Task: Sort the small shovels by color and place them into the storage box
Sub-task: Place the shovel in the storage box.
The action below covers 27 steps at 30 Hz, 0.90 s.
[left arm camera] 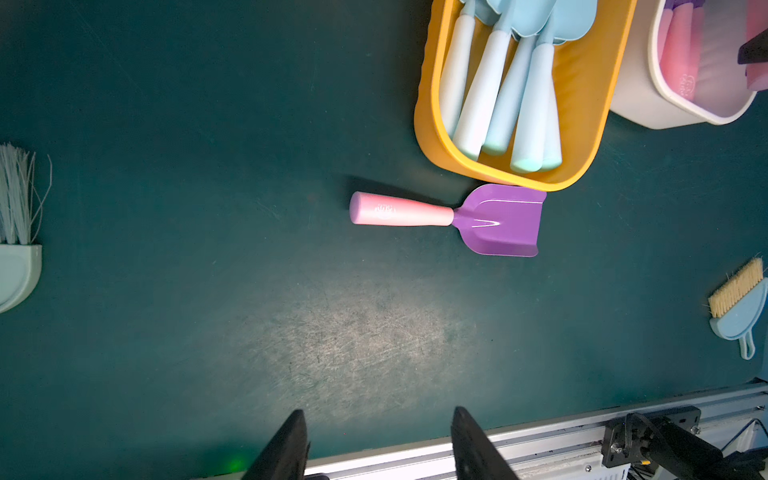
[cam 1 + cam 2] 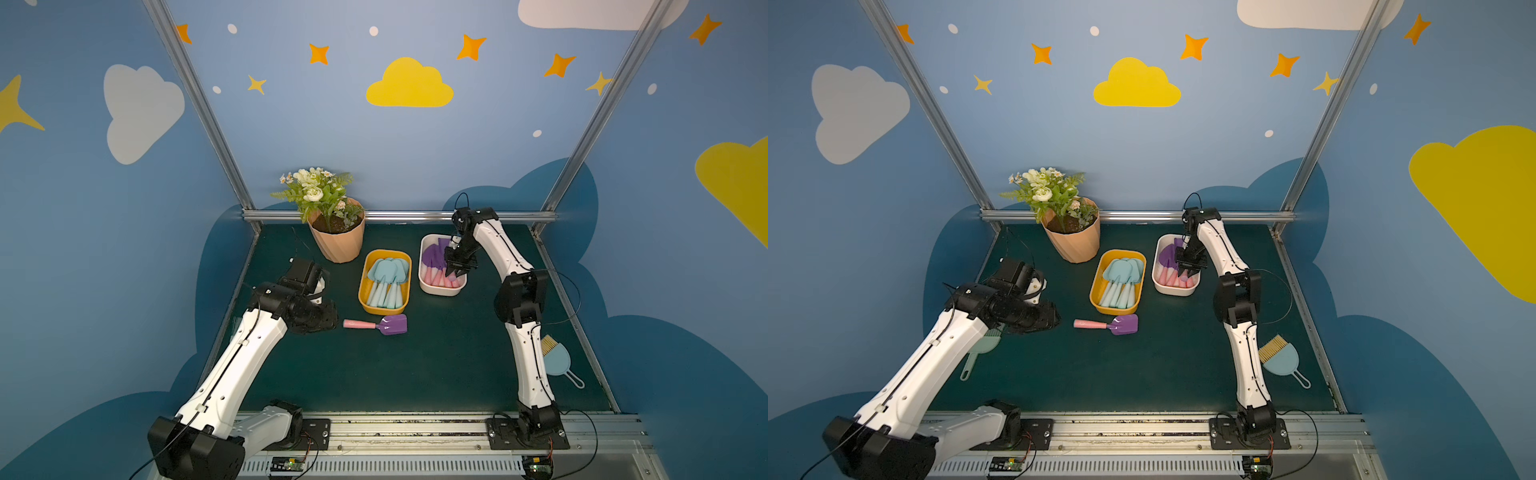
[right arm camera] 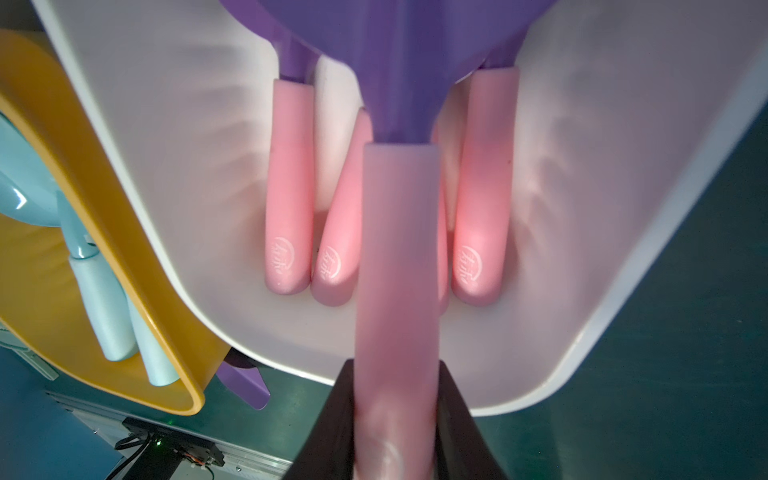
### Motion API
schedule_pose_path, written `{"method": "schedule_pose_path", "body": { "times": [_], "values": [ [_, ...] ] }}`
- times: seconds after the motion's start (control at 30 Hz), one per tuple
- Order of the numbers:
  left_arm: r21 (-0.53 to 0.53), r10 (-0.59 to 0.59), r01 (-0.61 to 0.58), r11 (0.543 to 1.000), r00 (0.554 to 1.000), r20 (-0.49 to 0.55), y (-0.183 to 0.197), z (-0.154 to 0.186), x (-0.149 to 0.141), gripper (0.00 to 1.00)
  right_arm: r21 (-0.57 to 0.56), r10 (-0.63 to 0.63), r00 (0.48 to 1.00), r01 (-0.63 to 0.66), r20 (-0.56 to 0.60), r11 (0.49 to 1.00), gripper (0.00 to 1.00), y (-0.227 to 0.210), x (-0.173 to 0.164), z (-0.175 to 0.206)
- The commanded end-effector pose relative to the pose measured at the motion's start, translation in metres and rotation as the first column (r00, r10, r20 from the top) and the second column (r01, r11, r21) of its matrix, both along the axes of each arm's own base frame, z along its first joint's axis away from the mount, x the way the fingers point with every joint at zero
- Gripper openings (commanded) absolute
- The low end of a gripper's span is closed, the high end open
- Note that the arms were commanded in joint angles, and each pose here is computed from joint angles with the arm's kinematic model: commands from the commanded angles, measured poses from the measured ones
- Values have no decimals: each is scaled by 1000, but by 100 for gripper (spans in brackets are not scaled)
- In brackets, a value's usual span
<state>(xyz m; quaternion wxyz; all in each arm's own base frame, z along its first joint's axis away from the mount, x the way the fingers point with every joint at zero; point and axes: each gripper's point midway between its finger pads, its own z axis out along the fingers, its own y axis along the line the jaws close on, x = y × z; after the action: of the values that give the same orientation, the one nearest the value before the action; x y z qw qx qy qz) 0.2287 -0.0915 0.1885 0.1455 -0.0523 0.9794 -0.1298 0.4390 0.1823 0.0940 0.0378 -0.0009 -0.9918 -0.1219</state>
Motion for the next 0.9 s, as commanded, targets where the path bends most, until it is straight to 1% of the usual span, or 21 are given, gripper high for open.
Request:
{"method": "schedule_pose_path", "body": {
  "times": [0.0,0.27,0.47,0.63,0.87],
  "values": [
    [19,-1,2,1000,999,-40,3,-9,-5,47,-11,19,1000,-20,-3,1000,16,-4,2,-3],
    [18,-9,9,1000,999,-36,2,-7,-1,47,-37,56,998,-55,17,998,17,-7,8,-10],
    [20,-14,15,1000,999,-36,2,-7,0,47,-52,57,998,-55,22,997,17,-10,11,-15],
    [24,-13,14,1000,999,-37,2,-8,0,47,-69,51,999,-50,13,996,18,-12,13,-23],
    [24,-17,18,1000,999,-39,2,-8,-1,48,-88,29,999,-32,-36,996,22,-14,8,-40]
  ]
}}
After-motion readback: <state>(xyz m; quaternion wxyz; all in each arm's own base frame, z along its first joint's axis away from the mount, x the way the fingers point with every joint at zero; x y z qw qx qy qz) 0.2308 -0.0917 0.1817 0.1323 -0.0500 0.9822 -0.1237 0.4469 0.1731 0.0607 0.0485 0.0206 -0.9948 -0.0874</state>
